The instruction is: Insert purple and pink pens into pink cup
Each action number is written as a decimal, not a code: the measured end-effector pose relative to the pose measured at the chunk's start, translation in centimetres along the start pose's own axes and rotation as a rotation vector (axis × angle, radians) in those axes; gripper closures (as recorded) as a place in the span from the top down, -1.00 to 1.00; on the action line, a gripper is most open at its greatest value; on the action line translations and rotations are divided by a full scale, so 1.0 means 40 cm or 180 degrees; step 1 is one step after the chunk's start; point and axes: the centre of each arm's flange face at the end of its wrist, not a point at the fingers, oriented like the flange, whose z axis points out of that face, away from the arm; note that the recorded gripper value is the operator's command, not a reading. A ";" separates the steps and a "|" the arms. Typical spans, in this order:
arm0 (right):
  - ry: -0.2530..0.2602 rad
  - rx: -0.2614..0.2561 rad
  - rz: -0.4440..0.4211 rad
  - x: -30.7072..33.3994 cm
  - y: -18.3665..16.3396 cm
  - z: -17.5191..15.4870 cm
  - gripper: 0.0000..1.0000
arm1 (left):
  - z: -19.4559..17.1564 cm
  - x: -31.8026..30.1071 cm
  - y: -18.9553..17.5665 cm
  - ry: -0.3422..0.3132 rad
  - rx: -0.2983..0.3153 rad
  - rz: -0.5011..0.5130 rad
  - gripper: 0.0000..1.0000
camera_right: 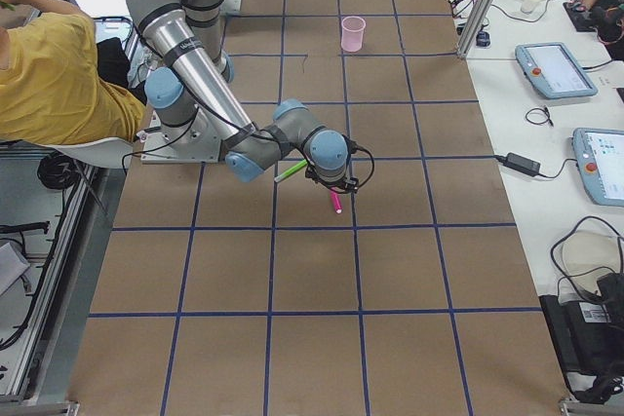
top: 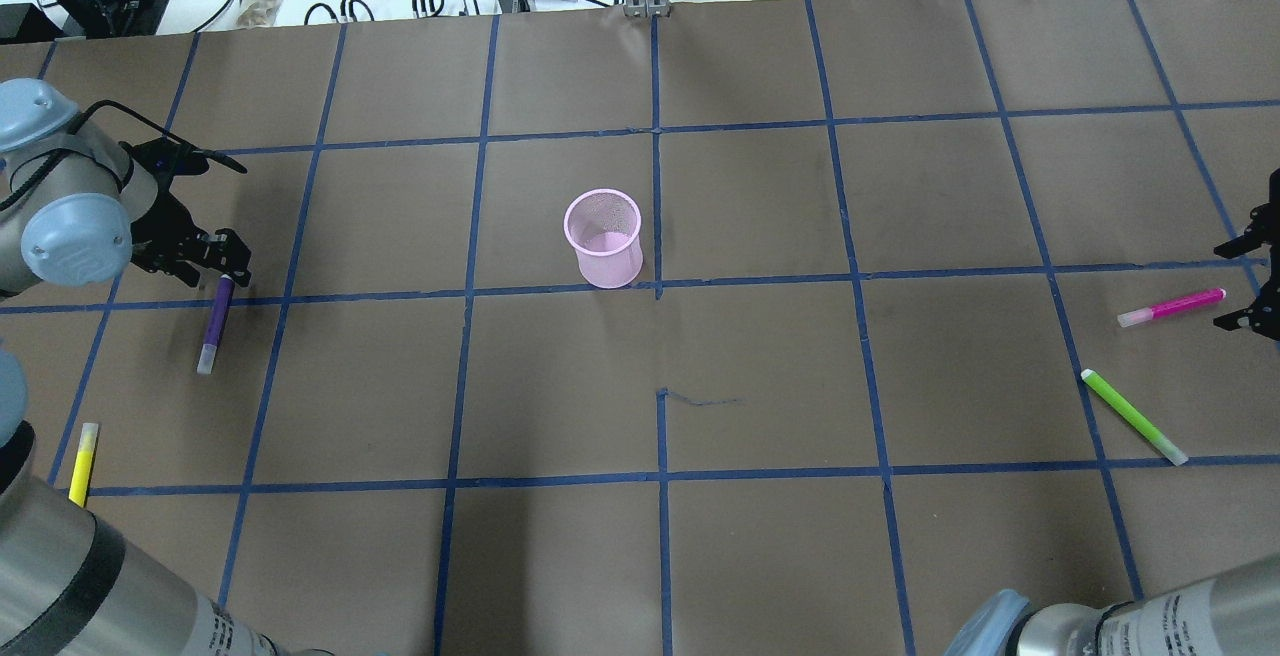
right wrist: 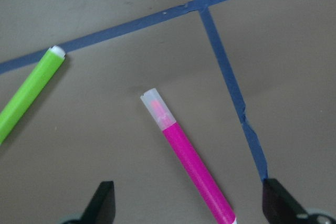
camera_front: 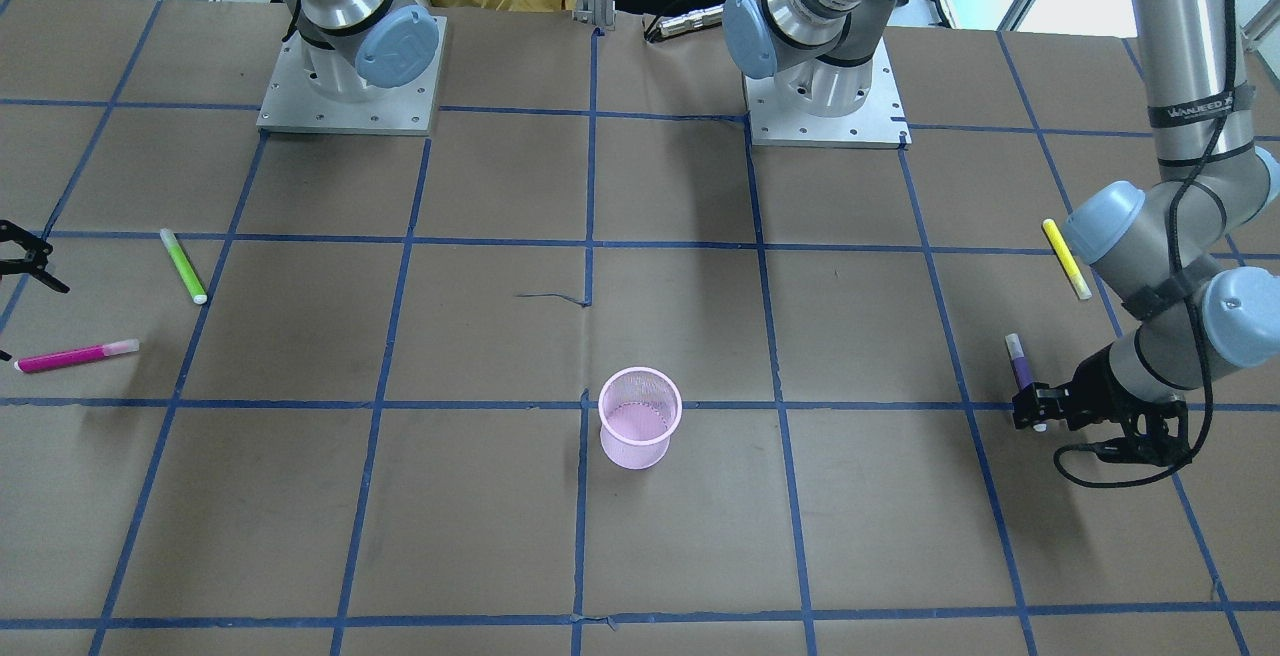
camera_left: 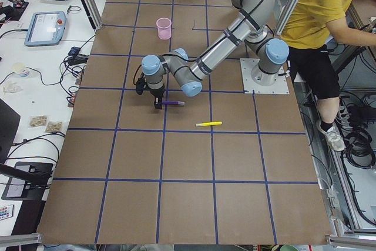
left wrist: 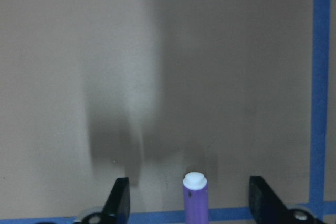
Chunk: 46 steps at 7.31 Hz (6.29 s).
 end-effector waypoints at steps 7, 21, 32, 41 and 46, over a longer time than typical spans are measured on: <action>-0.0213 0.0255 -0.1223 0.020 0.045 0.136 0.68 | 0.008 0.004 0.008 0.0039 -0.0032 0.0028 -0.93; 0.0066 0.0263 -0.1488 0.045 -0.050 0.033 -0.58 | -0.206 0.111 0.010 -0.0095 0.0178 0.0217 -1.00; 0.0402 -0.0577 -0.1189 -0.173 -1.454 -0.065 -0.50 | -0.320 0.232 0.006 0.0257 0.0586 0.0413 -1.00; 0.1045 -0.1920 -0.0978 -0.309 -1.837 0.311 -0.48 | -0.329 0.245 0.004 0.0404 0.0667 0.0424 -1.00; 0.1067 -0.1895 -0.0959 -0.316 -1.851 0.329 1.00 | -0.337 0.249 0.007 0.0405 0.0687 0.0427 -1.00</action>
